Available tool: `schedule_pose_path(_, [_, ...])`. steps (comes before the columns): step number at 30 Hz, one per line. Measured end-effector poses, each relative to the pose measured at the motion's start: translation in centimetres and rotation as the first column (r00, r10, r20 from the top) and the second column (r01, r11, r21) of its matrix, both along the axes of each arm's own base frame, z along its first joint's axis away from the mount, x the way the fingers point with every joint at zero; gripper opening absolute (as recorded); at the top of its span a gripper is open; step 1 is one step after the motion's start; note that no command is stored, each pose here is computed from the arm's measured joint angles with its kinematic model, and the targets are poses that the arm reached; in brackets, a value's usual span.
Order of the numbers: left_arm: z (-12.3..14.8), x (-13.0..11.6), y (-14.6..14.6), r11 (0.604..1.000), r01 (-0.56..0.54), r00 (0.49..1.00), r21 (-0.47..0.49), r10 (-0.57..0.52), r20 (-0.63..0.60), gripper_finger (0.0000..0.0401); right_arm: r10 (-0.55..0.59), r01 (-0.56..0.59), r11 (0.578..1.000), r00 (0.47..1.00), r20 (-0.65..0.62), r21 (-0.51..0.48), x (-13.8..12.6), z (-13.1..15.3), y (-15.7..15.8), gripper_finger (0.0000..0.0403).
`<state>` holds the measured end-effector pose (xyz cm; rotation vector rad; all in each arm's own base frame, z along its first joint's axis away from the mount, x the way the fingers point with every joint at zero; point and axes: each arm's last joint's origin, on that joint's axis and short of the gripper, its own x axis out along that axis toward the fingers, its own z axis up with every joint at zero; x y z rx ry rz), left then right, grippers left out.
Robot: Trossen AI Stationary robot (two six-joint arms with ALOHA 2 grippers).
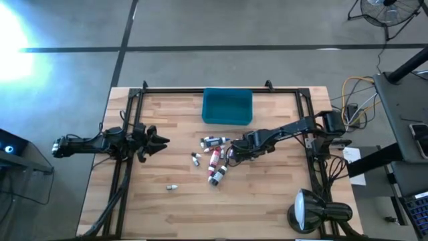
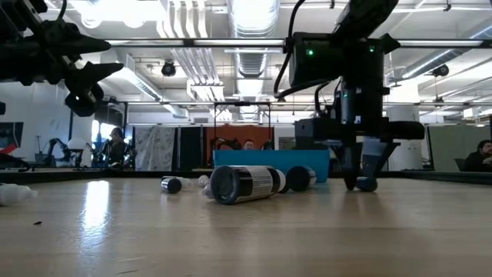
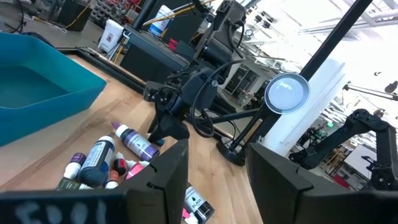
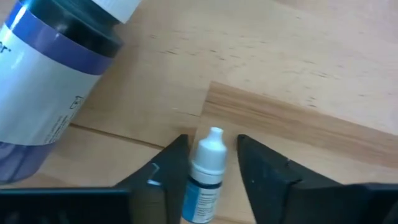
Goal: Pick & Place food coloring
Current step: Put the small blue food coloring bottle into the blue bin
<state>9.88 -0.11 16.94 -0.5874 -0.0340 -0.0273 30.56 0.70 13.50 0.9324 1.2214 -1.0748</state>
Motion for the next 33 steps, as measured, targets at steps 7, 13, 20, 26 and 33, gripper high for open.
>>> schedule_pose_path(7, [0.0, 0.0, 0.0, 1.000, 0.000, 1.000, 0.000, 0.000, 0.000, 0.0138, 0.006, -0.006, 1.000, 1.000, 0.018, -0.012, 0.2, 0.1, 0.0, 0.0061])
schedule_pose_path(13, [0.0, 0.0, 0.0, 1.000, 0.000, 1.000, 0.000, 0.000, 0.000, 0.0138, 0.041, -0.038, 0.999, 0.991, 0.128, -0.024, 1.0, 2.6, -0.2, 0.0047])
schedule_pose_path(20, [0.0, 0.0, 0.0, 1.000, 0.000, 1.000, 0.000, 0.000, -0.002, 0.0138, 0.024, 0.085, 0.954, 0.935, 0.353, -0.289, 0.7, 10.4, -3.8, 0.0049])
schedule_pose_path(26, [0.0, 0.0, 0.0, 1.000, -0.001, 1.000, 0.000, 0.001, -0.004, 0.0138, 0.015, 0.148, 0.909, 0.922, 0.386, -0.390, -0.8, 13.8, -10.4, 0.0049])
schedule_pose_path(33, [0.0, 0.0, 0.0, 1.000, -0.001, 1.000, 0.000, 0.001, -0.004, 0.0138, -0.017, 0.138, 0.925, 0.945, 0.327, -0.353, -1.0, 12.0, -15.4, 0.0049])
